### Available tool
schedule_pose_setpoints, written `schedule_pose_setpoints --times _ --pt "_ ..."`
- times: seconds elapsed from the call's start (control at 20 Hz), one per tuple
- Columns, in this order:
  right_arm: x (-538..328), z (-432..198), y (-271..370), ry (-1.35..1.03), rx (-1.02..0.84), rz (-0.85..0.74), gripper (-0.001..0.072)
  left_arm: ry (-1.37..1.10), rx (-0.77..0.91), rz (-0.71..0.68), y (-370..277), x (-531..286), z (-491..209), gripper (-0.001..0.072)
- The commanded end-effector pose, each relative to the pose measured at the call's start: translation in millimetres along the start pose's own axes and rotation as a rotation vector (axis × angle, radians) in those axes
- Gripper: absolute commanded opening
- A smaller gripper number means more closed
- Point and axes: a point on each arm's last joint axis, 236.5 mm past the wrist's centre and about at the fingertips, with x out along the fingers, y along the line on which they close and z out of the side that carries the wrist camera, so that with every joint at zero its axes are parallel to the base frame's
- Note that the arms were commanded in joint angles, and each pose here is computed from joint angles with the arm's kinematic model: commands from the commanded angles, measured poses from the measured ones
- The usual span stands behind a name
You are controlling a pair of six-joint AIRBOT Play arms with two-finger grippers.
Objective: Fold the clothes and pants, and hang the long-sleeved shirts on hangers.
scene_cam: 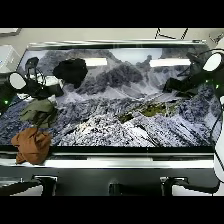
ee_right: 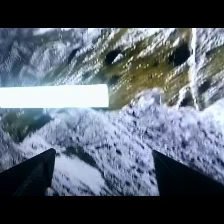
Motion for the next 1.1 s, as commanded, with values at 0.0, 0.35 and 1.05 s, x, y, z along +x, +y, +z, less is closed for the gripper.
schedule_pose_setpoints --times 0.0,0.35,1.05 --pt "-3 39 2 -0.167 -0.023 0.005 0.0676 -0.327 -0.179 -0.138 -24 -1 80 0.0713" --pt "-7 69 3 -0.289 -0.029 0.009 0.0674 -0.598 -0.524 -0.232 22 54 170 0.0631" --pt "21 29 -2 -0.085 -0.015 0.008 0.0676 -0.308 -0.962 -0.380 24 208 152 0.0026"
